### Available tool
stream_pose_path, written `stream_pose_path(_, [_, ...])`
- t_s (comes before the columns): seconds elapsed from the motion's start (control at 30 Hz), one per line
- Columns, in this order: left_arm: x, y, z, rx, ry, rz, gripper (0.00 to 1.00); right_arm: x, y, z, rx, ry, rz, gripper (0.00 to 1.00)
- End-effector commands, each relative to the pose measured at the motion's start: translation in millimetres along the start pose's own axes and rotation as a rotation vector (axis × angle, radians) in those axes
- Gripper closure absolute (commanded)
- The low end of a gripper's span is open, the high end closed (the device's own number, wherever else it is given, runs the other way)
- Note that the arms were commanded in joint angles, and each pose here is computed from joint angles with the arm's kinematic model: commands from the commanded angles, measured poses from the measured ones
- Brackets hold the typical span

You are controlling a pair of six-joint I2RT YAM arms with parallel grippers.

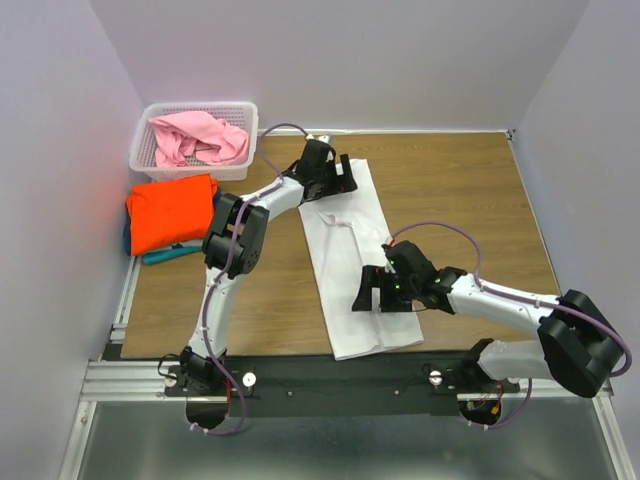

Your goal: Fold and stack the t-shirts

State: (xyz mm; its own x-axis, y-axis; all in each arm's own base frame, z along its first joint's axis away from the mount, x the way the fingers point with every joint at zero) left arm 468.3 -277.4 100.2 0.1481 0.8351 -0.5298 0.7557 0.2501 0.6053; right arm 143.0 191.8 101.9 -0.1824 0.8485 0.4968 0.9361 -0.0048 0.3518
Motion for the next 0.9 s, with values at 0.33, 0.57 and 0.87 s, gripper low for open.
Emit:
stream_pose_path(0.33, [-4, -24, 48, 0.212, 0.033, 0.017, 0.02, 22, 4, 21, 0.055, 0.022, -0.084, 0.0])
stream_pose_path(0.57, [-3, -16, 53, 0.193, 0.048, 0.013, 0.02, 29, 14, 23, 0.024, 0.018, -0.093, 0.0])
stream_pose_path(0.87, [2, -2, 53, 0.154, 0.035, 0.011, 0.02, 35, 24, 14, -0.039, 0.026, -0.105, 0.0])
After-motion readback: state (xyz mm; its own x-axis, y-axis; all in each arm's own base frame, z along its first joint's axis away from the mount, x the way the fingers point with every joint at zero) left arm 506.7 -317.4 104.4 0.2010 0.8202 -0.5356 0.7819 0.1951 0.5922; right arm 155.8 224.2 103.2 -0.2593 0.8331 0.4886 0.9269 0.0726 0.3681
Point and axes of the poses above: each gripper's point midway between its finger pads, its own z axis out along the fingers, its own x axis along the line the jaws close on, y = z × x, the point moved 8 cm from there along -z, back along the fingers, and after that the axes turned 2 degrees about -z, right-handed, at the moved point
